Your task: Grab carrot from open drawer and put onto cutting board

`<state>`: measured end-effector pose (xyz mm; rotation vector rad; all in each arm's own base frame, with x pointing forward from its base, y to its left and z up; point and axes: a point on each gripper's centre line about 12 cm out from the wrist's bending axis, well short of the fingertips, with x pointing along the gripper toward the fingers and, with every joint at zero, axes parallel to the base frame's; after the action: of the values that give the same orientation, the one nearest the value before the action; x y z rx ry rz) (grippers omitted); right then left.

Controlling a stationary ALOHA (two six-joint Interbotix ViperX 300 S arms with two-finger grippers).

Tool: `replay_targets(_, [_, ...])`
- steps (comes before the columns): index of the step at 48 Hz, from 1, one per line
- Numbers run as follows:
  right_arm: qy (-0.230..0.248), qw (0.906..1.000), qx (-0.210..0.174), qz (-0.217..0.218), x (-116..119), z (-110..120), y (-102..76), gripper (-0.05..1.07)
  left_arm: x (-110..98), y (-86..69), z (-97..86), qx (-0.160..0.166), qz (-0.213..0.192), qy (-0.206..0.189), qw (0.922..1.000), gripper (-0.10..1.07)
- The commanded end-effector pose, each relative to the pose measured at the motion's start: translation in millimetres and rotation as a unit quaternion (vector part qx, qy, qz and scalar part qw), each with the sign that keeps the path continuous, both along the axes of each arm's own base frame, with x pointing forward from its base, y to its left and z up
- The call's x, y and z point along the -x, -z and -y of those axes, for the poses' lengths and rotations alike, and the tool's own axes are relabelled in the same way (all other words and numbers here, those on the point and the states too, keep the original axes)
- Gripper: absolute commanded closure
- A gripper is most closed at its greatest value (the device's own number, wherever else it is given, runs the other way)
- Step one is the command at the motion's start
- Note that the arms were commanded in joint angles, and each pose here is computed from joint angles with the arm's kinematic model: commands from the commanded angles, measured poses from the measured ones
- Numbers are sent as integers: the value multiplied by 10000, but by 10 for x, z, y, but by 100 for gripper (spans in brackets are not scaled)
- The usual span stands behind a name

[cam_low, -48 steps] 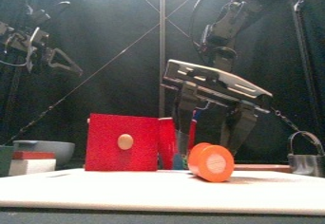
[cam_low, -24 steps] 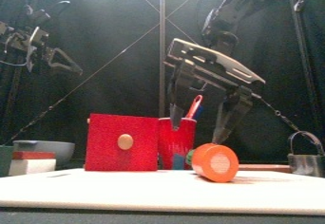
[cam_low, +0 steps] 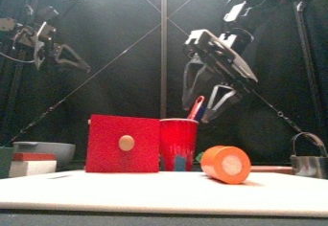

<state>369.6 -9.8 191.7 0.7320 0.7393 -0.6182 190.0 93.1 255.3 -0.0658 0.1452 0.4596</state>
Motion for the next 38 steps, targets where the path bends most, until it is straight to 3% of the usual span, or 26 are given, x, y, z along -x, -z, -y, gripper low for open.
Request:
replay_targets(1, [-207,9984,198,490,48,113,-197,24,-103,-141,-20,-26,107,56,9999,97])
replay_targets(11, [-457,9954,280,790,104,282,-120,54,-258,-5,-47,442,-461,107,9979,97])
replay_targets(18, [-646,9935,457,816,60,351,-72,67,-283,191,85,883,-1038,338,9901,97])
replay_targets(28, [-811,9913,711,754,-22,421,-33,68,-296,381,442,1155,-1789,1049,9714,97])
replay_targets(38, [-935,9901,849,610,-166,450,77,68,-382,484,576,1247,-1830,1301,9665,97])
